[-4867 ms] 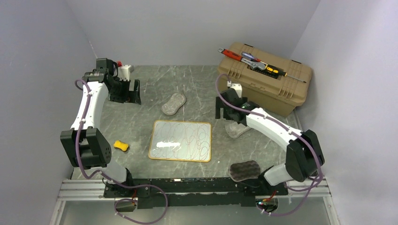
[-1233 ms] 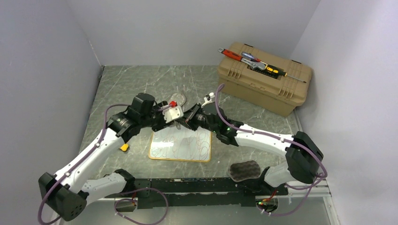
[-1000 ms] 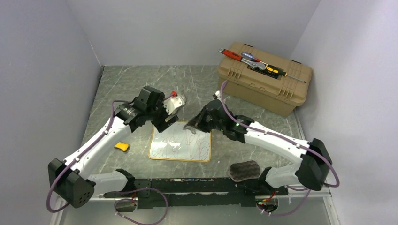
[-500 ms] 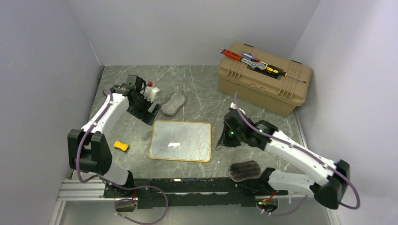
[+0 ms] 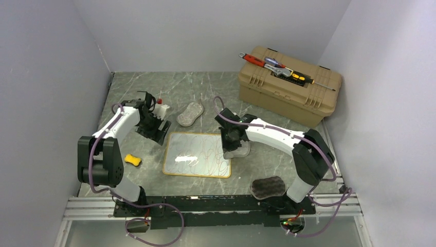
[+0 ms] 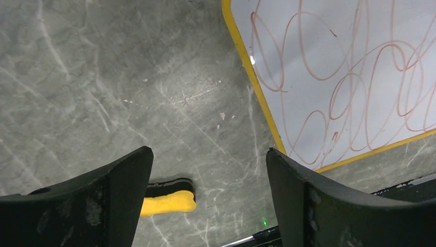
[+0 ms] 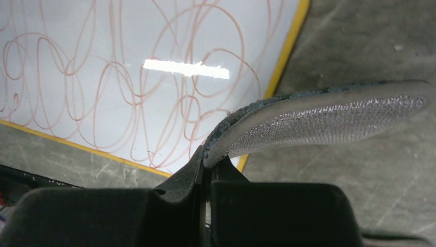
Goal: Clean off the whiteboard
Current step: Erase the whiteboard at the center of the board.
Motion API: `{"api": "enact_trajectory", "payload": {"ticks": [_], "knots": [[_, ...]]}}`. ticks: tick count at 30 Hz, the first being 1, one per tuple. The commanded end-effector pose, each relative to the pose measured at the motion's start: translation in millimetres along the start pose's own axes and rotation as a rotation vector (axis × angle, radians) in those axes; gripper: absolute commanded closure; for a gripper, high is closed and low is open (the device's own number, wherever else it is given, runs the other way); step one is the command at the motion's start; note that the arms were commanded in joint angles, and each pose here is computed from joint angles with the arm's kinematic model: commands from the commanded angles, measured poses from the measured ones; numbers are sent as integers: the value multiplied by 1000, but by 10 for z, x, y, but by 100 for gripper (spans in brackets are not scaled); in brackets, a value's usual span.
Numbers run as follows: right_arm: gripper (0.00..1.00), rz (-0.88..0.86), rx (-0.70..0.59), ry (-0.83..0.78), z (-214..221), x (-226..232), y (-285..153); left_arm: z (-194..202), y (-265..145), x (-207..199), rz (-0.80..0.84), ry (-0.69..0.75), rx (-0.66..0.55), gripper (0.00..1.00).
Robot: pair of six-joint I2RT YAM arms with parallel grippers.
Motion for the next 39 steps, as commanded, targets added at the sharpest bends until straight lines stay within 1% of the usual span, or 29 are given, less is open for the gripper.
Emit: {"api": "enact_trajectory", "payload": {"ticks": [1, 5, 8, 12, 17, 22, 25, 28, 32, 35, 39], "knots": [[100, -94, 11, -80, -103, 164, 13, -85, 118, -22, 38, -18, -55, 15], [100, -172, 86, -41, -71, 113, 193, -72, 269, -109, 111, -57, -39, 19], [100, -177, 114, -58, -52, 83, 294, -52, 412, -182, 176, -66, -27, 24], [100, -248, 136, -69, -32, 137, 287, -85, 520, -143, 188, -49, -26, 28], [100, -292, 155, -17, -40, 97, 307, -124, 595, -187, 220, 0, -42, 33], [100, -356, 131, 52, -233, 44, 340, -54, 725, -210, 204, 43, 5, 39], [100, -405, 101, 58, -351, 73, 337, -23, 800, -195, 178, 55, 26, 45], [100, -458, 107, 56, -387, 153, 377, -14, 864, -180, 159, 62, 46, 51], [100, -440, 91, 79, -435, 144, 566, -54, 935, -202, 160, 80, 59, 56], [100, -465, 92, 104, -469, 197, 673, -72, 986, -206, 149, 99, 75, 59], [100, -515, 130, 138, -455, 327, 829, -87, 1032, -228, 160, 114, 85, 61]]}}
Point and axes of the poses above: each gripper's point midway between its finger pads, its own y axis out along the fingers, its own x axis along the line the jaws close on, z = x × y, the point moved 3 cm from there along -y, back along the fingers, and after that the axes turned 15 degrees about y, right-handed, at the moved point
